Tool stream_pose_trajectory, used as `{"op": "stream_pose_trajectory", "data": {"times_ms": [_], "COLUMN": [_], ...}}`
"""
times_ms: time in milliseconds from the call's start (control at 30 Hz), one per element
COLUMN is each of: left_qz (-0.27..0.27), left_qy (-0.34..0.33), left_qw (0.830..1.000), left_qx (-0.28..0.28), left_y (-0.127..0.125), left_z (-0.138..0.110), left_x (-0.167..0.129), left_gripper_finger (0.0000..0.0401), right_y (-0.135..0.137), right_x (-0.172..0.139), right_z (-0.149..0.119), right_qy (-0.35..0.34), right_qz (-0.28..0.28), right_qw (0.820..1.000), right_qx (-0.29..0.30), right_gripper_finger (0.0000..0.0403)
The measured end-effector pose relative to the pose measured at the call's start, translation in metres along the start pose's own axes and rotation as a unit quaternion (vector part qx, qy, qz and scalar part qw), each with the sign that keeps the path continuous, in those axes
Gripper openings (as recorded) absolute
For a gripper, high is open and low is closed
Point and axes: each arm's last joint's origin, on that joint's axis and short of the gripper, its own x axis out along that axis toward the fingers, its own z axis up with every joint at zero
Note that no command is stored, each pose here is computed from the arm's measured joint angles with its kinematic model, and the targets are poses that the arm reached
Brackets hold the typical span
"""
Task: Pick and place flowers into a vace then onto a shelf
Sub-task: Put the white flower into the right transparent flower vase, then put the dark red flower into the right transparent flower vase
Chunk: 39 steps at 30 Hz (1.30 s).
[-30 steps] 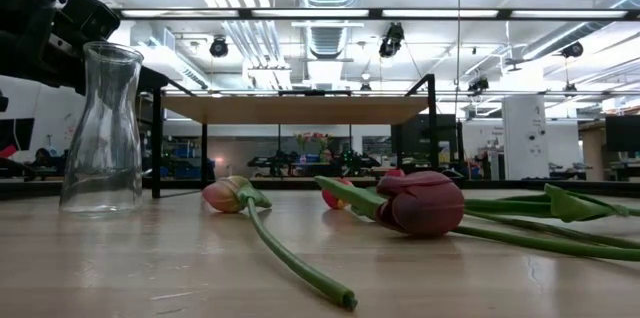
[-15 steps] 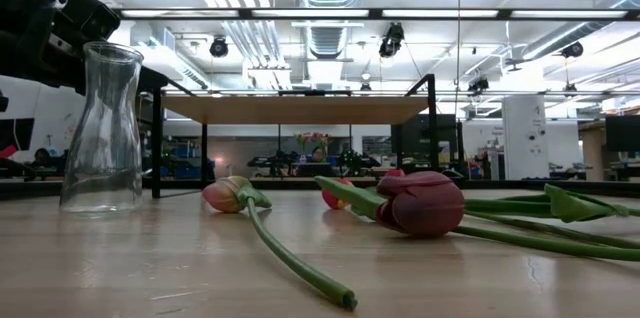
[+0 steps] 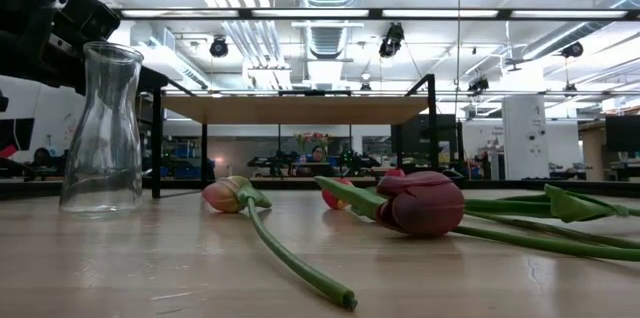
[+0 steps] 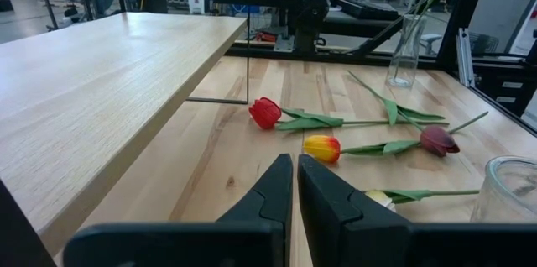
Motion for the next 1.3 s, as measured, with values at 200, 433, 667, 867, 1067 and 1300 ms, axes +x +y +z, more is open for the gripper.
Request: {"op": "stream_pose_trajectory", "data": {"times_ms": [200,433,667,867,1067,1300], "left_qz": [0.000,0.000,0.000,0.000,0.000,0.000], "left_qy": [0.000,0.000,0.000,0.000,-0.001,0.000], "left_qw": [1.000,1.000,1.000,1.000,1.000,1.000], "left_qx": [0.000,0.000,0.000,0.000,0.000,0.000], "left_y": [0.000,0.000,0.000,0.000,0.000,0.000], "left_z": [0.000,0.000,0.000,0.000,0.000,0.000], "left_x": [0.000,0.000,0.000,0.000,0.000,0.000], "left_gripper_finger": [0.0005,0.0005,0.0005,0.0005,0.0005,0.0005], "right_y": [-0.002,-0.006,-0.006,-0.002,-0.001,-0.008], "right_x": [0.004,0.007,0.007,0.004,-0.002,-0.010], "right_z": [-0.025,-0.047,-0.051,-0.038,-0.013,0.023], "right_qy": [0.005,0.020,0.059,0.096,0.147,0.159], "right_qz": [-0.006,-0.009,0.001,0.021,0.046,0.061], "right_qw": [1.000,0.999,0.997,0.992,0.983,0.980], "right_qx": [0.022,0.039,0.047,0.079,0.101,0.106], "right_gripper_finger": [0.0013,0.0013,0.0038,0.0099,0.0154,0.0185]}}
